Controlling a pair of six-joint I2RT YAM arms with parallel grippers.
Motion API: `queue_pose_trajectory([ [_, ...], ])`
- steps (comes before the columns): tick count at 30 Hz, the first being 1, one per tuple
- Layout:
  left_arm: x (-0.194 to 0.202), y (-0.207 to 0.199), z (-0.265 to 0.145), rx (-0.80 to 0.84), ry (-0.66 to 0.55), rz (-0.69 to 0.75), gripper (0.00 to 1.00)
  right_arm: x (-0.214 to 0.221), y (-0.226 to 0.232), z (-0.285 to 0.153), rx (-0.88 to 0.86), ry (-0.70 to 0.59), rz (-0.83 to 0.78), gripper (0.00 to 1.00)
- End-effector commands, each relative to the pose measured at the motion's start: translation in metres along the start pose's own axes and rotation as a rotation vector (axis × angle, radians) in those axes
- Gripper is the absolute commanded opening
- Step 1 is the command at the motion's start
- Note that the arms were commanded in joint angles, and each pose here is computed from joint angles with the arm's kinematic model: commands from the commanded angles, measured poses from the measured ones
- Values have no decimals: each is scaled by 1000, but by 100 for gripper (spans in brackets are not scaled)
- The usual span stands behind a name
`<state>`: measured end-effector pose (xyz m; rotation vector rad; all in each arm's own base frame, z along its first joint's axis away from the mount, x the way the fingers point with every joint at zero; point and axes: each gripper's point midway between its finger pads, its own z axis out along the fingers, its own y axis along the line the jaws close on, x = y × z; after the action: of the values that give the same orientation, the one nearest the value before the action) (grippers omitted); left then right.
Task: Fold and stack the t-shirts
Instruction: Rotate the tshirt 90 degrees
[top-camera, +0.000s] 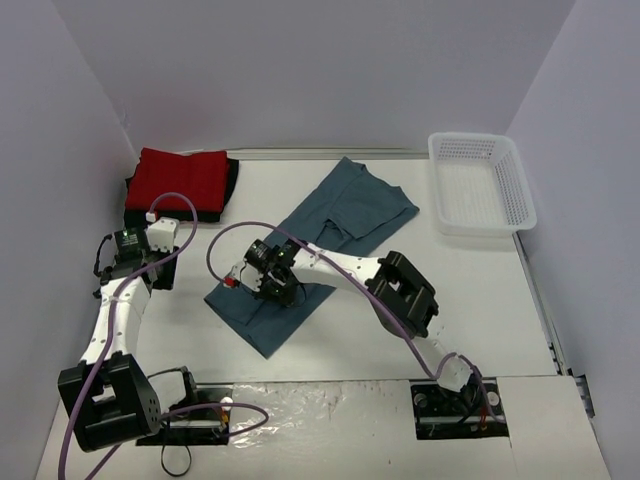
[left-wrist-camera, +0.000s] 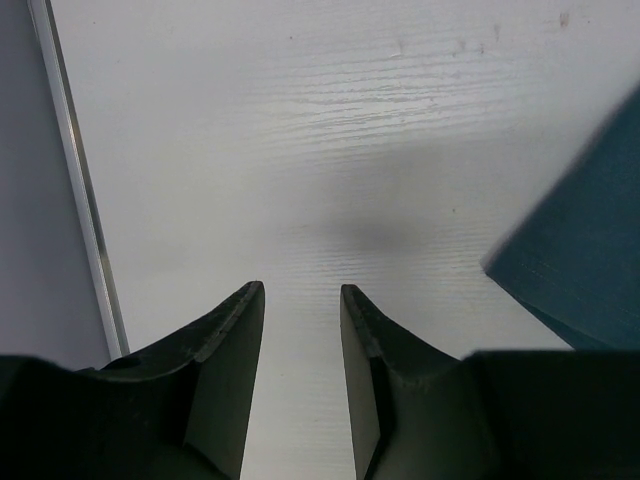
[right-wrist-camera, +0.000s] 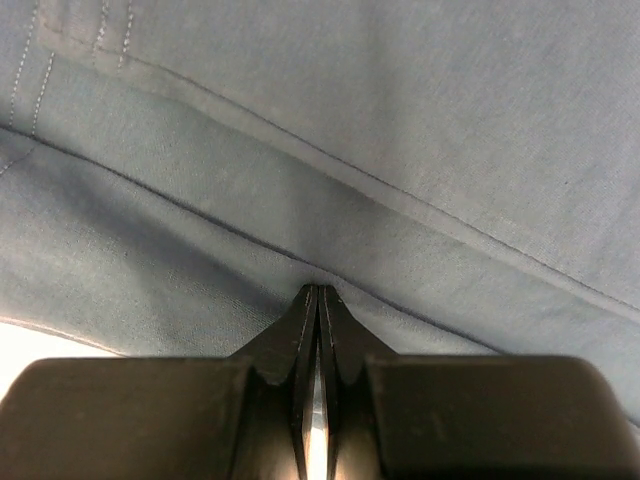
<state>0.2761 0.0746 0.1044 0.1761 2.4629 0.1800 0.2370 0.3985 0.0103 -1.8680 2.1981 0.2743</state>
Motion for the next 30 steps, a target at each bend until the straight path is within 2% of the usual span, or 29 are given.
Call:
queue_pose_trajectory([
  [1, -14, 3, -11, -2, -50, -1, 35, 89, 37, 17, -148, 280, 24, 0],
  [14, -16, -5, -10, 56, -54, 18, 35, 199, 52, -13, -223, 496, 93, 0],
  [20, -17, -10, -9, 83, -53, 23, 35, 232, 61, -25, -297, 531, 158, 0],
  [26, -17, -14, -7, 112, -49, 25, 35, 231, 62, -47, -369, 501, 173, 0],
  [29, -17, -16, -6, 121, -50, 25, 35, 212, 60, -65, -404, 441, 164, 0],
  [30, -17, -16, -6, 123, -49, 26, 35, 194, 50, -74, -389, 377, 149, 0],
])
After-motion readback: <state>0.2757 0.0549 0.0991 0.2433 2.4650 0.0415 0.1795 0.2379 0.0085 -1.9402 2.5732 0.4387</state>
